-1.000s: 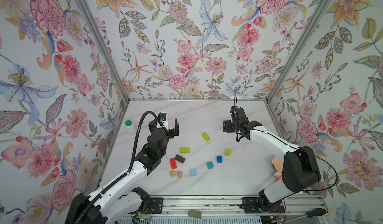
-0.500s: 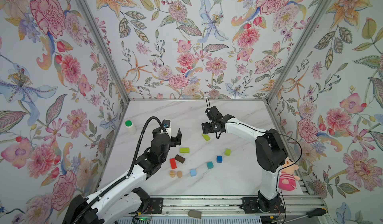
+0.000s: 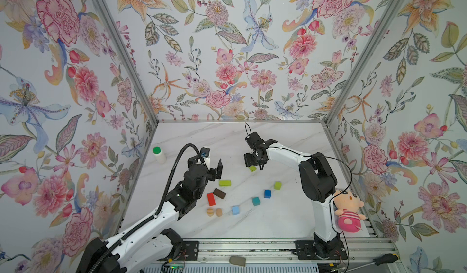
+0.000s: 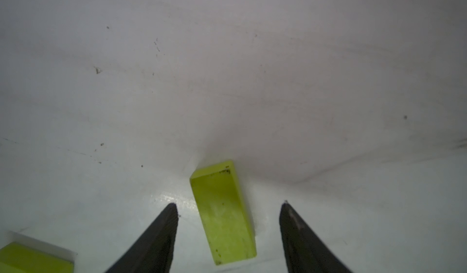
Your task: Build the wood block tower
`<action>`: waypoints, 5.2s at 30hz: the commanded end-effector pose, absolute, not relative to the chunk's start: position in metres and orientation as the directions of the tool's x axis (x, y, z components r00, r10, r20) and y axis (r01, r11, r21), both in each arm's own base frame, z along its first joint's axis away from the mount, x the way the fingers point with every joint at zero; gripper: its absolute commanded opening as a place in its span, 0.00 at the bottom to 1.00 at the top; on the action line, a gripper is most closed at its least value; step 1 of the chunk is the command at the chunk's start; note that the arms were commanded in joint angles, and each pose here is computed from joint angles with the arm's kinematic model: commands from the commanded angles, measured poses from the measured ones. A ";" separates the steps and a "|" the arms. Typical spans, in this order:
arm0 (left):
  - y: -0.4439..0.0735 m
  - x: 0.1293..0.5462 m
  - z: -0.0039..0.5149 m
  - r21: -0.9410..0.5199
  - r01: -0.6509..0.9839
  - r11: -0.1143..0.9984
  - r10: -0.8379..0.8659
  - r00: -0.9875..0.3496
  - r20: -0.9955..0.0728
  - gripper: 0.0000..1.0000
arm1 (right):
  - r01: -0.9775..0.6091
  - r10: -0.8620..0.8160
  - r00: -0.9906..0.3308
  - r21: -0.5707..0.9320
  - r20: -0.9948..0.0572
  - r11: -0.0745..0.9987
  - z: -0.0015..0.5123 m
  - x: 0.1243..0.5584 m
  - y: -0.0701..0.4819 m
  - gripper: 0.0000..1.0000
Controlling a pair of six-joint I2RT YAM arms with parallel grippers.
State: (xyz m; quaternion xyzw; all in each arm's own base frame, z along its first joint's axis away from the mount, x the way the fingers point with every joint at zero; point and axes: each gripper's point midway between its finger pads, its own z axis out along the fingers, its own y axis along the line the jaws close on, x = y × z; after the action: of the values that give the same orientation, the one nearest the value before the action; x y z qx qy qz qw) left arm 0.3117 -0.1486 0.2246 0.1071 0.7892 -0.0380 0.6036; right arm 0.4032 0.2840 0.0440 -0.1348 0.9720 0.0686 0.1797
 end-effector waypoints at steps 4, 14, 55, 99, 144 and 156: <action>-0.144 0.305 0.224 0.057 0.212 0.976 0.107 -0.234 -0.966 0.99 | -0.289 -0.252 -0.915 0.075 -0.314 0.954 0.033 0.393 0.285 0.62; -0.142 0.305 0.221 0.055 0.203 0.978 0.104 -0.239 -0.965 0.99 | -0.305 -0.288 -0.916 0.020 -0.280 0.952 0.023 0.388 0.291 0.42; -0.111 0.266 0.212 -0.080 0.143 0.987 -0.028 -0.335 -0.942 0.99 | -0.312 -0.252 -0.890 0.103 -0.381 0.945 0.103 0.404 0.323 0.65; -0.109 0.215 0.190 -0.306 0.141 0.942 -0.206 -0.474 -0.856 0.99 | -0.337 -0.321 -0.930 0.067 -0.179 0.939 0.019 0.280 0.407 0.81; -0.130 0.247 0.201 -0.169 0.185 0.968 -0.082 -0.400 -0.913 0.99 | -0.562 -0.539 -0.823 0.109 -0.180 0.820 0.027 0.349 0.394 0.77; -0.132 0.249 0.198 -0.170 0.189 0.967 -0.084 -0.395 -0.915 0.99 | -0.532 -0.519 -0.846 0.112 -0.126 0.840 0.026 0.328 0.378 0.76</action>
State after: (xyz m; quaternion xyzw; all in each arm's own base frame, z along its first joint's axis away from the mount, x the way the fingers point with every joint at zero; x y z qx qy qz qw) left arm 0.2479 -0.1302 0.1898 0.0287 0.8338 -0.1244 0.5371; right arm 0.3420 0.3956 0.0265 -0.2805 0.9528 0.0935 0.0683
